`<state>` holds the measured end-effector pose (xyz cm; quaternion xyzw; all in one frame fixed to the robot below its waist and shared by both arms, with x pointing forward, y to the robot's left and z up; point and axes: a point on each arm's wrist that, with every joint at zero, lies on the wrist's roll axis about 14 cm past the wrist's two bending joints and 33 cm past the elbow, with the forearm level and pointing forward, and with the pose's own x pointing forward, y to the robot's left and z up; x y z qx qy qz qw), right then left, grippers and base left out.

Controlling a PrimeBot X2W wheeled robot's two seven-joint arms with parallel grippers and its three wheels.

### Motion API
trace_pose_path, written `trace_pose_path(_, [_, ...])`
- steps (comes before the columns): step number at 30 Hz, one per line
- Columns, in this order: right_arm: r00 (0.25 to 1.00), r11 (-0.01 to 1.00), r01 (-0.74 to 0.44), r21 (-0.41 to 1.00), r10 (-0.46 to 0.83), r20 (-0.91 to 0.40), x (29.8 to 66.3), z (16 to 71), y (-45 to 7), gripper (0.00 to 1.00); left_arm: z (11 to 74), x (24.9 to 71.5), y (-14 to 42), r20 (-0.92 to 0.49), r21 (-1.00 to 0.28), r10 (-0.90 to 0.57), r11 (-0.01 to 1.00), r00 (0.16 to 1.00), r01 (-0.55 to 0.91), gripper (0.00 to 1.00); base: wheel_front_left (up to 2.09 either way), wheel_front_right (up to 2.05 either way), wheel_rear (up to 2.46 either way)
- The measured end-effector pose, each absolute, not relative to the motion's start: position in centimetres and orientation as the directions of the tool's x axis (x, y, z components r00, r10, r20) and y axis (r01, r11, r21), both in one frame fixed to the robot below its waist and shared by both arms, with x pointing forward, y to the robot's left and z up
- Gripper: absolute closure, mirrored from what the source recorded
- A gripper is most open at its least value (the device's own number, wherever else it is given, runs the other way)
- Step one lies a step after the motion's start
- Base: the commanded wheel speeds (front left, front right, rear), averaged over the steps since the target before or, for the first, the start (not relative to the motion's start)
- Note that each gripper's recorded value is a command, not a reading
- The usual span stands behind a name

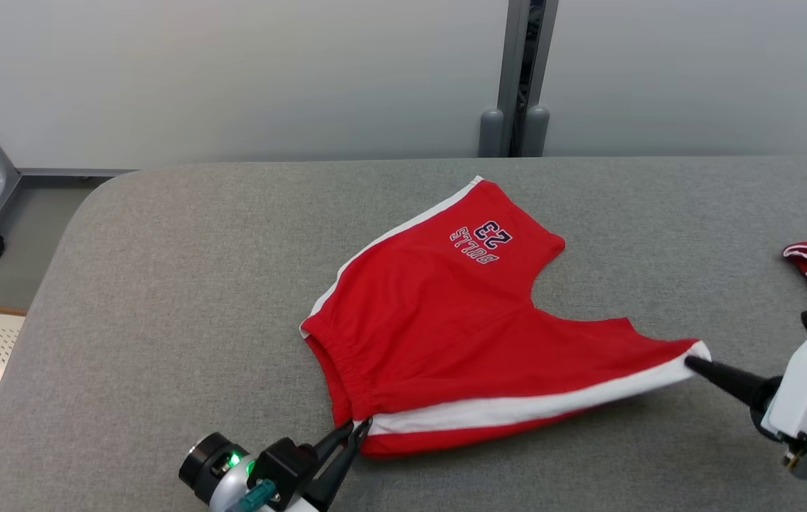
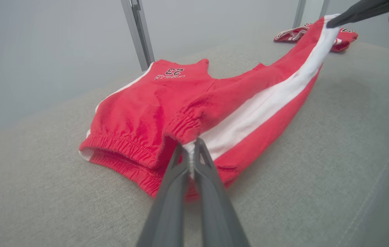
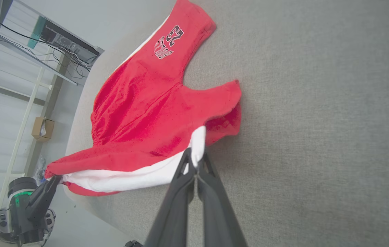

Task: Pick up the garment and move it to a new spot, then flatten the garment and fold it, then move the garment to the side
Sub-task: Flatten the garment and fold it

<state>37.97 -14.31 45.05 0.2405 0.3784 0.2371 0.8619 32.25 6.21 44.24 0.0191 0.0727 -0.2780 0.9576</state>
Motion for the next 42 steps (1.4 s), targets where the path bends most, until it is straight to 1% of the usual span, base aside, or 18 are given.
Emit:
trace_pose_path(2, [0.634, 0.753, -0.227, 0.617, 0.595, -0.494, 40.0, 46.6, -14.2, 1.0, 44.8, 33.3, 6.7, -0.134, 0.002, -0.513, 0.855, 0.848, 0.518, 1.0, 0.0, 0.0, 0.0])
trace_pose_path(7, [0.653, 0.738, -0.244, 0.629, 0.605, -0.456, 42.9, 48.2, -13.7, 1.0, 46.1, 35.5, 7.5, -0.095, -0.004, -0.48, 0.876, 0.872, 0.482, 1.0, 0.0, 0.0, 0.0])
trace_pose_path(16, [0.663, 0.741, -0.306, 0.598, 0.616, -0.424, 48.3, 50.0, -11.9, 1.0, 47.9, 39.2, 9.0, -0.04, -0.021, -0.405, 0.914, 0.913, 0.405, 1.0, 0.0, 0.0, 0.0])
trace_pose_path(28, [0.662, 0.732, -0.431, 0.527, 0.654, -0.366, 55.3, 52.0, -6.5, 1.0, 48.1, 42.8, 10.1, -0.036, -0.061, -0.341, 0.939, 0.939, 0.339, 1.0, 0.0, 0.0, 0.0])
trace_pose_path(36, [0.666, 0.743, -0.462, 0.484, 0.651, -0.364, 58.9, 51.1, -3.4, 1.0, 46.7, 44.4, 11.8, -0.077, -0.082, -0.285, 0.957, 0.956, 0.278, 1.0, 0.0, 0.0, 0.0])
trace_pose_path(39, [0.663, 0.752, -0.456, 0.476, 0.644, -0.383, 59.9, 50.2, -2.6, 1.0, 45.8, 44.8, 12.7, -0.105, -0.093, -0.256, 0.964, 0.961, 0.247, 1.0, 0.0, 0.0, 0.0])
trace_pose_path(42, [0.653, 0.767, -0.456, 0.451, 0.633, -0.416, 60.8, 49.0, -2.1, 1.0, 45.5, 45.4, 13.0, -0.112, -0.135, -0.235, 0.966, 0.966, 0.219, 1.0, 0.0, 0.0, 0.0])
